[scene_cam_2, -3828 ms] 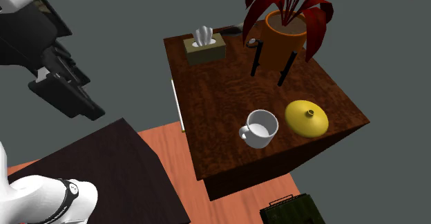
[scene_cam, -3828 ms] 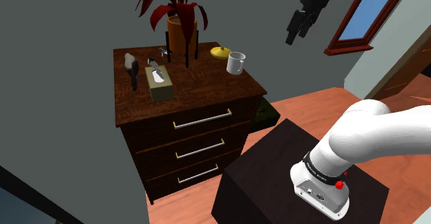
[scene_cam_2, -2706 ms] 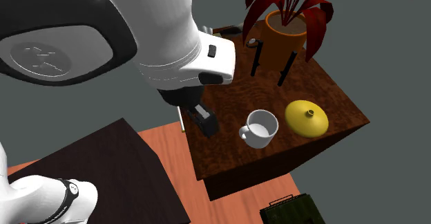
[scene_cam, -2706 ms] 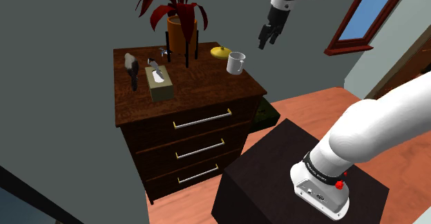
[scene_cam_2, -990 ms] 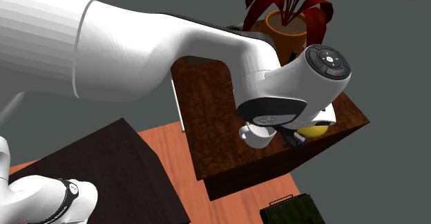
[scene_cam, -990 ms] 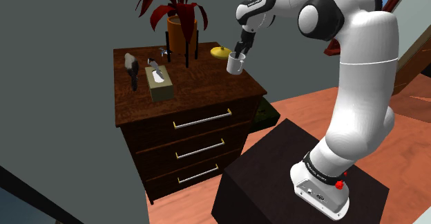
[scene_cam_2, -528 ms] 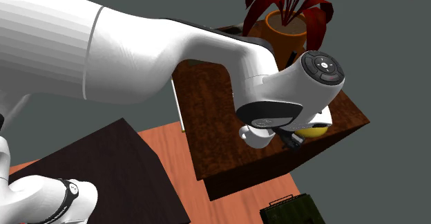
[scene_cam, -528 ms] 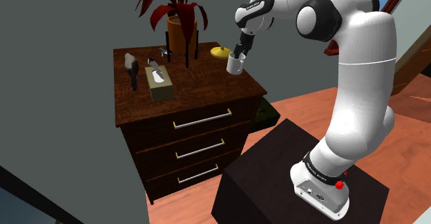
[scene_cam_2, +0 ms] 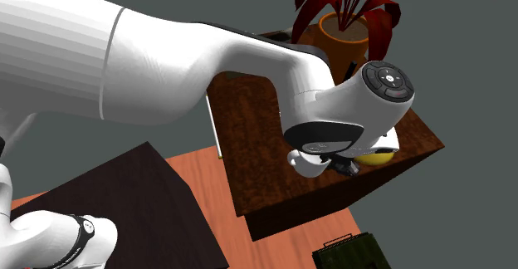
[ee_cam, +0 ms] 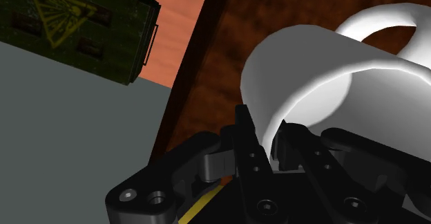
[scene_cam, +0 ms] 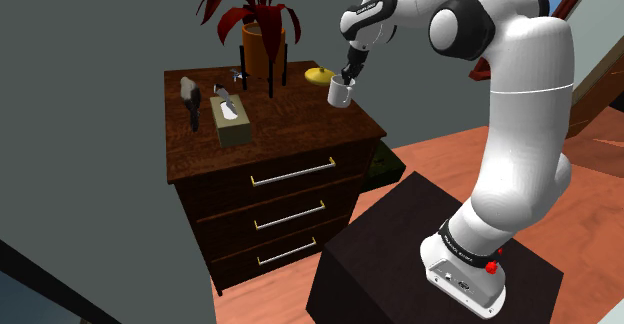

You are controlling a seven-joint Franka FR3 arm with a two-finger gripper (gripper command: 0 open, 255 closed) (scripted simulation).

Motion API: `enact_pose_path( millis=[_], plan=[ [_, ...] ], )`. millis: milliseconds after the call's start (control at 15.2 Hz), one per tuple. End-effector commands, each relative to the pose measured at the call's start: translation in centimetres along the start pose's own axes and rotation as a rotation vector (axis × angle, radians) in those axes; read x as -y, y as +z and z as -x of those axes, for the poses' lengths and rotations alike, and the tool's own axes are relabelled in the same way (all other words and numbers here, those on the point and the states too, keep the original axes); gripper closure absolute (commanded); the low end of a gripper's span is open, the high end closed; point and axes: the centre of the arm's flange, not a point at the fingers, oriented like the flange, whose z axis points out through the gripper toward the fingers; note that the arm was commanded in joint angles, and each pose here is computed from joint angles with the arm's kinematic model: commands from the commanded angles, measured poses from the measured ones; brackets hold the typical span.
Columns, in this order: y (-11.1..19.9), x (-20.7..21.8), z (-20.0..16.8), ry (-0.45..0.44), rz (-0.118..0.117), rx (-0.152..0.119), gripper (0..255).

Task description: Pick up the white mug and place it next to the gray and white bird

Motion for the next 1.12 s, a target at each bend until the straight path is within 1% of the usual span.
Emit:
enact_pose_path(
  millis=[0, 198, 1056],
  plan=[
    [0.0, 0.0, 0.0, 0.0, 0.0, 0.0, 255],
    [0.0, 0.0, 0.0, 0.0, 0.0, 0.0, 255],
    [-6.8, 0.2, -0.7, 0.0, 0.0, 0.0, 255]
  ],
)
